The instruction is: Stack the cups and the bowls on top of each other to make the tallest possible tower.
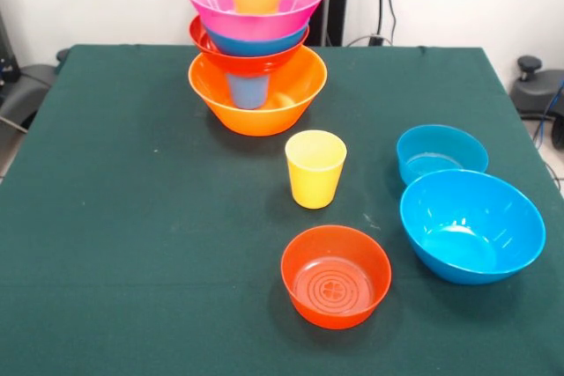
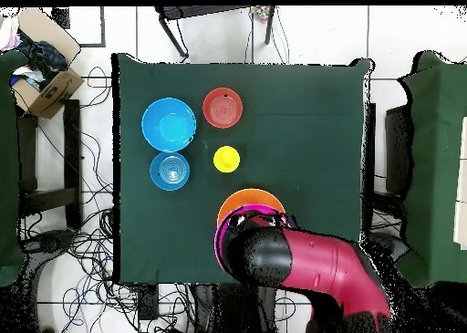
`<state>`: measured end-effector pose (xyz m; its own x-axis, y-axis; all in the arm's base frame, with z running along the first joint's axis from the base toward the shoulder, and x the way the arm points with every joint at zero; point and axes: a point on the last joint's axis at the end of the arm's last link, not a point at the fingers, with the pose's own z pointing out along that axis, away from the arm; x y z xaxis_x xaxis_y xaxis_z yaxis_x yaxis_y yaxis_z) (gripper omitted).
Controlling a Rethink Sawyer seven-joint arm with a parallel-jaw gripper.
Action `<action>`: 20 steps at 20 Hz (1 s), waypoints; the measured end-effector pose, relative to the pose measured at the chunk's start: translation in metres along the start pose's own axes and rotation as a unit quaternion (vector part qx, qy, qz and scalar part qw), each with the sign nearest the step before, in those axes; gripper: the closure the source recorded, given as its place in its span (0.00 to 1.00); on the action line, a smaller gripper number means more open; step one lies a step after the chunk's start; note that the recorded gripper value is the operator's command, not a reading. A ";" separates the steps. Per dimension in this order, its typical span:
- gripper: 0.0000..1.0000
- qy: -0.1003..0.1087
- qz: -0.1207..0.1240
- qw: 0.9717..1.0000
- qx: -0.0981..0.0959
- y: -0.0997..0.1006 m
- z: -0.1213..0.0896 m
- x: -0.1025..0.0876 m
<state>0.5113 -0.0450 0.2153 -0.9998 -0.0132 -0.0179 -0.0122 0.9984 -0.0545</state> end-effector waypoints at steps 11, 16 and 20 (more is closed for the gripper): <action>0.00 -0.048 -0.023 0.999 0.002 -0.026 0.029 -0.102; 0.00 -0.052 -0.042 0.998 0.005 -0.024 0.056 -0.126; 0.00 -0.055 -0.056 0.997 0.007 -0.017 0.075 -0.144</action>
<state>0.6573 -0.0643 0.1443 -0.9842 -0.1304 -0.1199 -0.1218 0.9896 -0.0761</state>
